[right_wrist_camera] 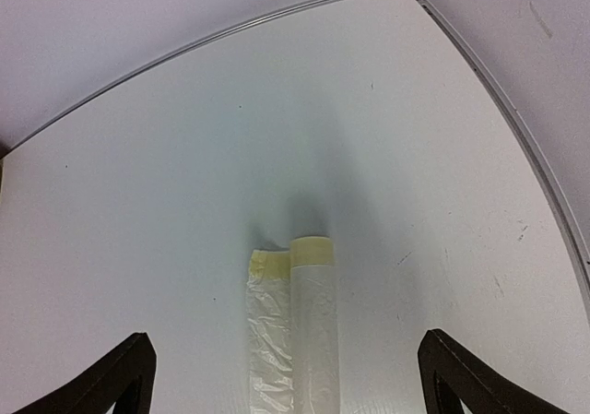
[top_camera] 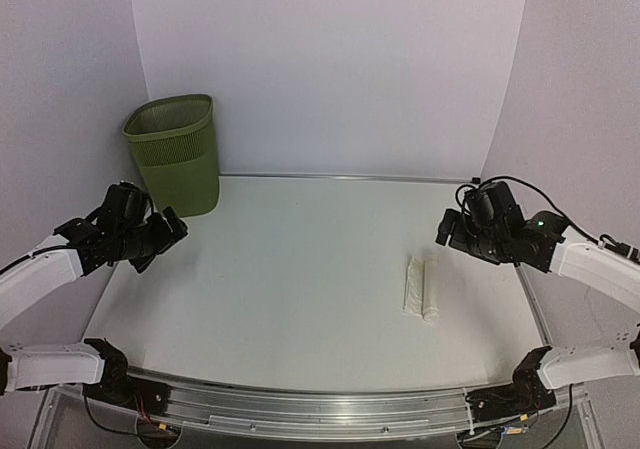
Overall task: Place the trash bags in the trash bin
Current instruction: Move the trash bin to the center of the board.
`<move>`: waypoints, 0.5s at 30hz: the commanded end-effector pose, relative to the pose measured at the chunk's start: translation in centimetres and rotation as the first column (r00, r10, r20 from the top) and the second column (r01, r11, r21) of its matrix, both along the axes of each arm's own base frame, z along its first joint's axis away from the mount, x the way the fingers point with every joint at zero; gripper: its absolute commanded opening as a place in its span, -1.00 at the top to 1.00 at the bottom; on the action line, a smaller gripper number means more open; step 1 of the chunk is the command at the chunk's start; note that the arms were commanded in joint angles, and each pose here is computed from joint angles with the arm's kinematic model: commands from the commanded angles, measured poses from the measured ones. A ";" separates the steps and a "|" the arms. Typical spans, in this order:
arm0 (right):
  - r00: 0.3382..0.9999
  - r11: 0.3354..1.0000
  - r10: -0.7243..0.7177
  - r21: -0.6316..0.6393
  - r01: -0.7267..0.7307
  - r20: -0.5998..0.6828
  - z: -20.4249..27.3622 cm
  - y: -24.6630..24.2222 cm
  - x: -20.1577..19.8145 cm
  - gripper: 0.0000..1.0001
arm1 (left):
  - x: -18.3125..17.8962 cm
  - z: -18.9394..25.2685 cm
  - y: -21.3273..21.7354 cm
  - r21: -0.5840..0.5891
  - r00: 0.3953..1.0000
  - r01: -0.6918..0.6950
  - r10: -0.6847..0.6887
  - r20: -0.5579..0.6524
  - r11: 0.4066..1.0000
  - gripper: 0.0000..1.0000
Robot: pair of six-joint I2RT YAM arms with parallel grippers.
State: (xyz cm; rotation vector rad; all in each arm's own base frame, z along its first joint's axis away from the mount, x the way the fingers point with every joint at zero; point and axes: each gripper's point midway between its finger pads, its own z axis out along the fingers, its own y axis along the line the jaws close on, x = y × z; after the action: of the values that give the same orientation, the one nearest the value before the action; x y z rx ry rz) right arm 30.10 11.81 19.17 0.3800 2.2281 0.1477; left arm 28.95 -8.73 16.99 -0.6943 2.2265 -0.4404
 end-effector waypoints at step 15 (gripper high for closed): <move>0.986 0.984 0.166 -0.062 -0.167 -0.020 1.9 3.2 2.0 -0.97 | 8.7 15.2 -4.1 0.222 0.915 0.187 -0.252 0.314 0.957 -0.99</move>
State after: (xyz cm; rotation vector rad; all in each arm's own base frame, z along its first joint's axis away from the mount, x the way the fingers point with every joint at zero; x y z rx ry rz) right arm 31.10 13.94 19.42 0.1979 2.2925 0.1413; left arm 33.27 -10.80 24.24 -0.4289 2.1526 -0.4149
